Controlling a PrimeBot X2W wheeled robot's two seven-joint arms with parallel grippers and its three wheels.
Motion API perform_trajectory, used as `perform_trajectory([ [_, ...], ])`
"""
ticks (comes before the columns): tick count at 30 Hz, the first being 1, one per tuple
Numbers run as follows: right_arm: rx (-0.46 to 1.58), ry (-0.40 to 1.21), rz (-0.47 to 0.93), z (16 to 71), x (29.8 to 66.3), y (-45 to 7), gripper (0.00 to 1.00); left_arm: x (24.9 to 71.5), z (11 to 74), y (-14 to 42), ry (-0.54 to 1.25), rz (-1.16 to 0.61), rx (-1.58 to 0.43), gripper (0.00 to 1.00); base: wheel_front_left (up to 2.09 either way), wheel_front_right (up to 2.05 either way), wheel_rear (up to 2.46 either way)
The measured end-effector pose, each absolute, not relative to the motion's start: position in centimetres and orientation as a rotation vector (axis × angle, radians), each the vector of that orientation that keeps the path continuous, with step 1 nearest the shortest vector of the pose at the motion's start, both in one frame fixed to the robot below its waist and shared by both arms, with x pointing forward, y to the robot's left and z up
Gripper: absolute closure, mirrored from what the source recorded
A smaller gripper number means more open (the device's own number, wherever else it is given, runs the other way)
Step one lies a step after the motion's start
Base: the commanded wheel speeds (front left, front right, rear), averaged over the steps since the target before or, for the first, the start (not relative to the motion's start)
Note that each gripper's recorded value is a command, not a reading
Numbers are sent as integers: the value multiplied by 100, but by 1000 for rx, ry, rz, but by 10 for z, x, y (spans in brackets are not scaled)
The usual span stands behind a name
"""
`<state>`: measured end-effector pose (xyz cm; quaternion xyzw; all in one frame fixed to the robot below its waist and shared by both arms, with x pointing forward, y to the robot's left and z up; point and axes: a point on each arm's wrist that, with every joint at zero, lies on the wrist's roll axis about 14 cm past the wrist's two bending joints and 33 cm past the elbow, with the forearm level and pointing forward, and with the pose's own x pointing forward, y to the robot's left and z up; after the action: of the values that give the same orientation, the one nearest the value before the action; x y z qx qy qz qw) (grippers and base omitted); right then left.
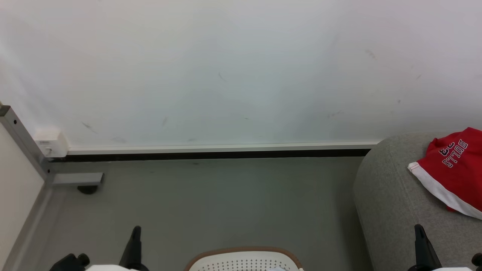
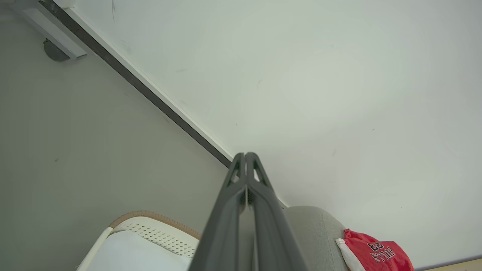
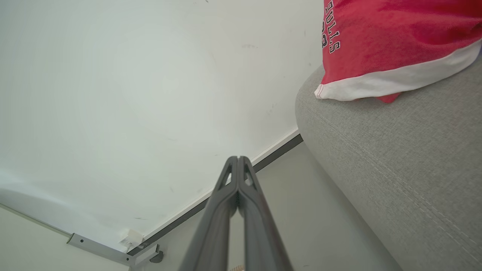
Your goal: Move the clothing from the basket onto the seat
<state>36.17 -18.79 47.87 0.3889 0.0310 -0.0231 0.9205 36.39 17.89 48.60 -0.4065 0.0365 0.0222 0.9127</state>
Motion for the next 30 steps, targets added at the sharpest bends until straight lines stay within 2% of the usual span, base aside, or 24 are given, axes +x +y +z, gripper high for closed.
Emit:
perform_trajectory([
  [30, 1147, 43, -49, 491, 375, -194, 100, 375, 497, 189, 58, 57, -1167, 100, 0, 0, 0],
])
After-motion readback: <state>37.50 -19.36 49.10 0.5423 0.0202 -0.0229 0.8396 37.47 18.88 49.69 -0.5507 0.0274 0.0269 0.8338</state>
